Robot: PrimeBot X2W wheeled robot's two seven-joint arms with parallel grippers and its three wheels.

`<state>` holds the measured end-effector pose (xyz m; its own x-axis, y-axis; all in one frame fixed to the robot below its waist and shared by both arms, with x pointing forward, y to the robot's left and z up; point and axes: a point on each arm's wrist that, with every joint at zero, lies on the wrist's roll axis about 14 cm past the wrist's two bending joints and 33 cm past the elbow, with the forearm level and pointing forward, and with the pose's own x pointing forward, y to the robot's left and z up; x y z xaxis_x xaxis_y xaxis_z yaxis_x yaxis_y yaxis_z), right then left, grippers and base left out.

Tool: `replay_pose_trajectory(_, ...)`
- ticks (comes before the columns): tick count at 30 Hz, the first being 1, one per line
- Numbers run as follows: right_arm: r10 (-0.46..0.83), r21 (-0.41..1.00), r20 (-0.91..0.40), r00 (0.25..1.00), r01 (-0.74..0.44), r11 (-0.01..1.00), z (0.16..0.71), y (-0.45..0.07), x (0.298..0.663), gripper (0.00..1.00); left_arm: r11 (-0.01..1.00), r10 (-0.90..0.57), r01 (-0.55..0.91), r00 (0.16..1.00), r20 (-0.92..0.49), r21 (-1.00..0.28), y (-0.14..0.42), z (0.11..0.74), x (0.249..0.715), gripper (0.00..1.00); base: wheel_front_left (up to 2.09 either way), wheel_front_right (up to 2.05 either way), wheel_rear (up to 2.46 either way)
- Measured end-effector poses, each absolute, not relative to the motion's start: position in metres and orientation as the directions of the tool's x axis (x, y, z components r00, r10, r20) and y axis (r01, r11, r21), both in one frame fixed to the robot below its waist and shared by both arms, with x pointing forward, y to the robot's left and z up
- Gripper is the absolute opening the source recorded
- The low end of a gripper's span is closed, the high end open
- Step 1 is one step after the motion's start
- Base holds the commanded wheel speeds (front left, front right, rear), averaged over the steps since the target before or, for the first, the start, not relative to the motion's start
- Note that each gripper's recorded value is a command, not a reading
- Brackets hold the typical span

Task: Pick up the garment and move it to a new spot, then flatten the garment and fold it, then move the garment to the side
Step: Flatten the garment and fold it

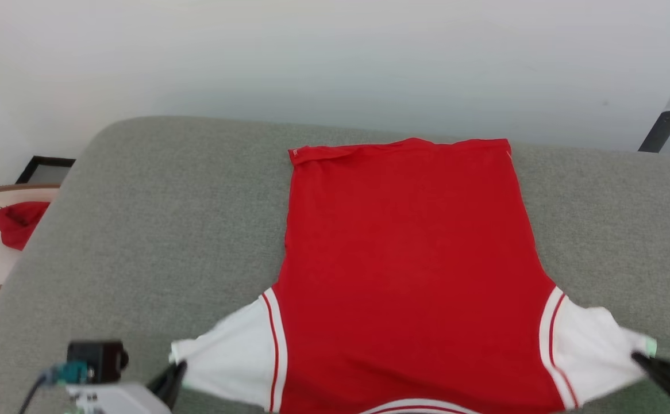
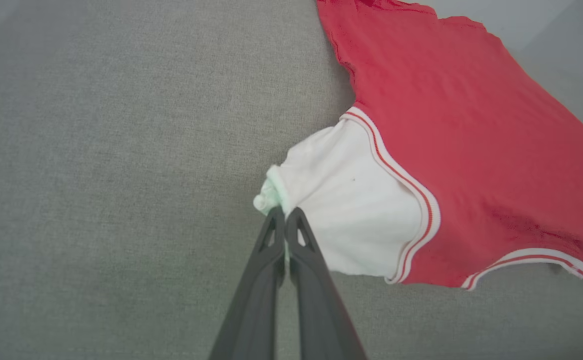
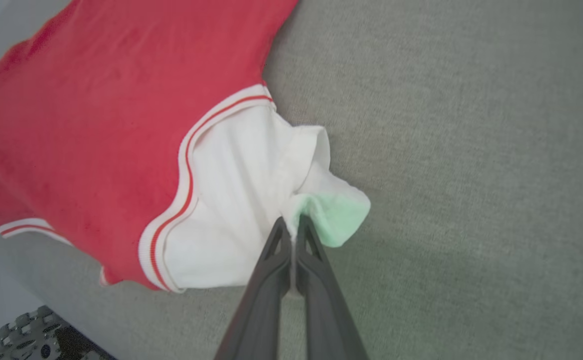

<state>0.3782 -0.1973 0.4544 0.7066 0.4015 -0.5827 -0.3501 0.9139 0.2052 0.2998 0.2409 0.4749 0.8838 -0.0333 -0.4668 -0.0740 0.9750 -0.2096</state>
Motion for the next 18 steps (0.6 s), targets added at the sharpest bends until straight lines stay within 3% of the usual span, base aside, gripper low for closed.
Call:
replay_pose_trajectory(9, 0.376, 0.248, -0.674, 0.636, -0.285, 0.926, 0.431, -0.200, 0.335, 0.00, 0.962, -0.010, -0.142, 0.835, -0.550, -0.232, 0.232, 0.452, 0.270, 0.00, 0.00, 0.00, 0.00)
replay_pose_trajectory(18, 0.343, 0.240, -0.717, 0.607, -0.247, 0.939, 0.424, -0.197, 0.324, 0.00, 0.956, 0.003, -0.175, 0.810, -0.586, -0.237, 0.231, 0.437, 0.265, 0.00, 0.00, 0.00, 0.00)
